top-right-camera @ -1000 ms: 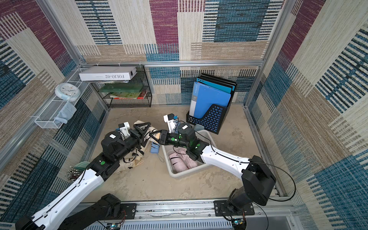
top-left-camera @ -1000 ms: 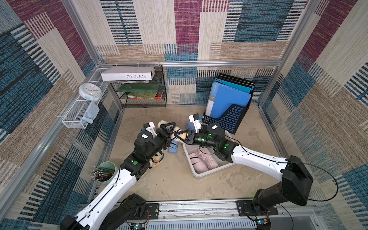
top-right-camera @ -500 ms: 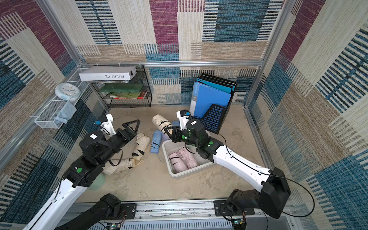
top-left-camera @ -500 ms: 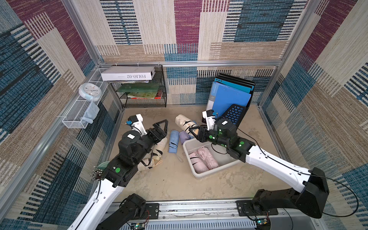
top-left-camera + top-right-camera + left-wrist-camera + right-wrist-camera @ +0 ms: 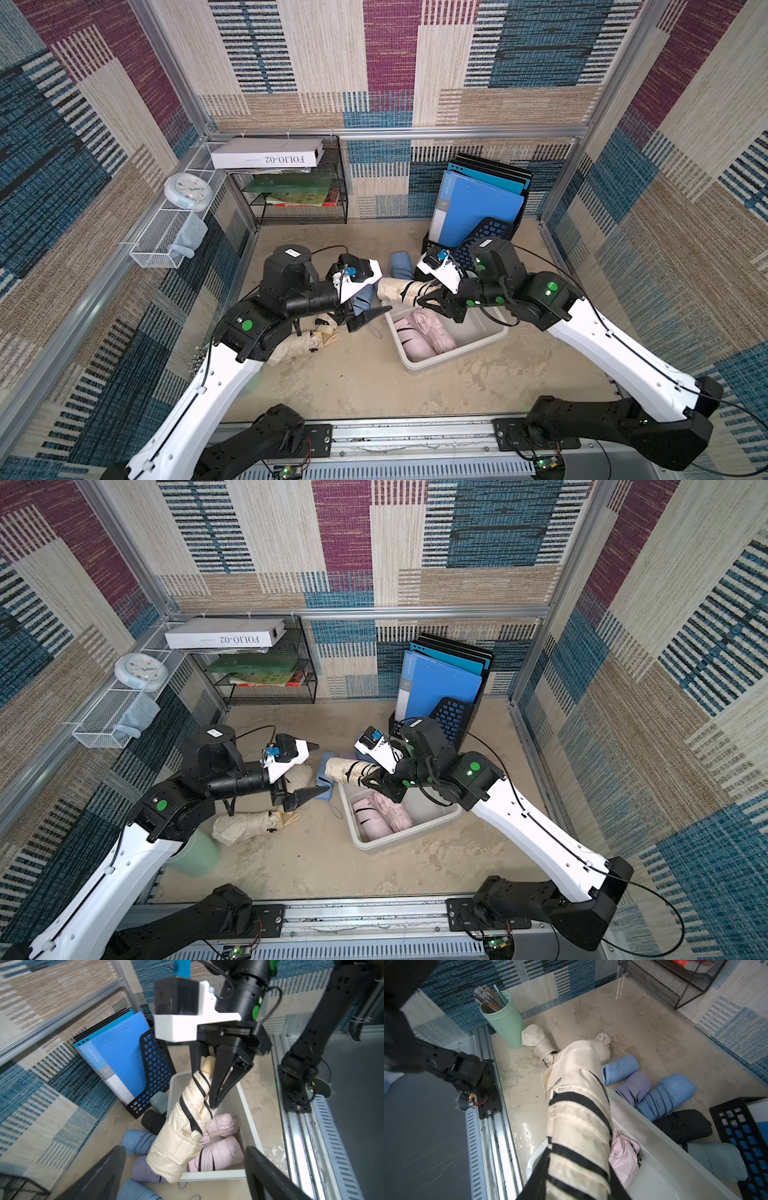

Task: Put the umbrella into the storage box
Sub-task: Pick up the umbrella from the center of the board.

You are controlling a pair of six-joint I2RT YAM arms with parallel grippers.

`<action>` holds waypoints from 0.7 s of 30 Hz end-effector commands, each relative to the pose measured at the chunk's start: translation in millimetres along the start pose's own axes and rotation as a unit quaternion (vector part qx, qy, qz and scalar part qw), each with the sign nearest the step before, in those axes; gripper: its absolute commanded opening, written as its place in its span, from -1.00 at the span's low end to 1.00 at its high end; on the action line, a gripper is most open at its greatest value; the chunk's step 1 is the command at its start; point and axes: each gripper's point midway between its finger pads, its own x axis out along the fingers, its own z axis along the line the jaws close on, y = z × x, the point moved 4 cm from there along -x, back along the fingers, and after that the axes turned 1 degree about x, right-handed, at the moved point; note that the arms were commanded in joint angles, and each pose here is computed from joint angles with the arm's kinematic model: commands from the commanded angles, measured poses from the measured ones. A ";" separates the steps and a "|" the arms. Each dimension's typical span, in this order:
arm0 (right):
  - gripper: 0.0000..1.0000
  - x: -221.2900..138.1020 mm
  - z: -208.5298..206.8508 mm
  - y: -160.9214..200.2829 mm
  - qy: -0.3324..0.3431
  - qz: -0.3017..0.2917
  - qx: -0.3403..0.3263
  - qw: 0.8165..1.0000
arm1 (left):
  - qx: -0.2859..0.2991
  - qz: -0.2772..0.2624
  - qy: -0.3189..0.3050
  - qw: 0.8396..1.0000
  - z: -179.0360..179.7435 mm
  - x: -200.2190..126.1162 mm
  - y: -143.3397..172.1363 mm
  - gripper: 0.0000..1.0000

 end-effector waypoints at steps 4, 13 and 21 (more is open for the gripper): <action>-0.67 -8.6 22.2 2.2 -0.075 0.016 -0.054 0.996 | 0.056 0.018 0.106 0.993 -24.1 23.5 19.4 0.98; -0.68 -11.7 27.8 -4.2 -0.098 0.013 -0.080 0.992 | 0.056 0.060 0.139 0.987 -23.9 45.0 49.6 0.95; -0.70 -12.1 28.4 -10.7 -0.106 0.014 -0.101 0.989 | 0.047 0.073 0.153 0.984 -21.6 56.6 60.5 0.51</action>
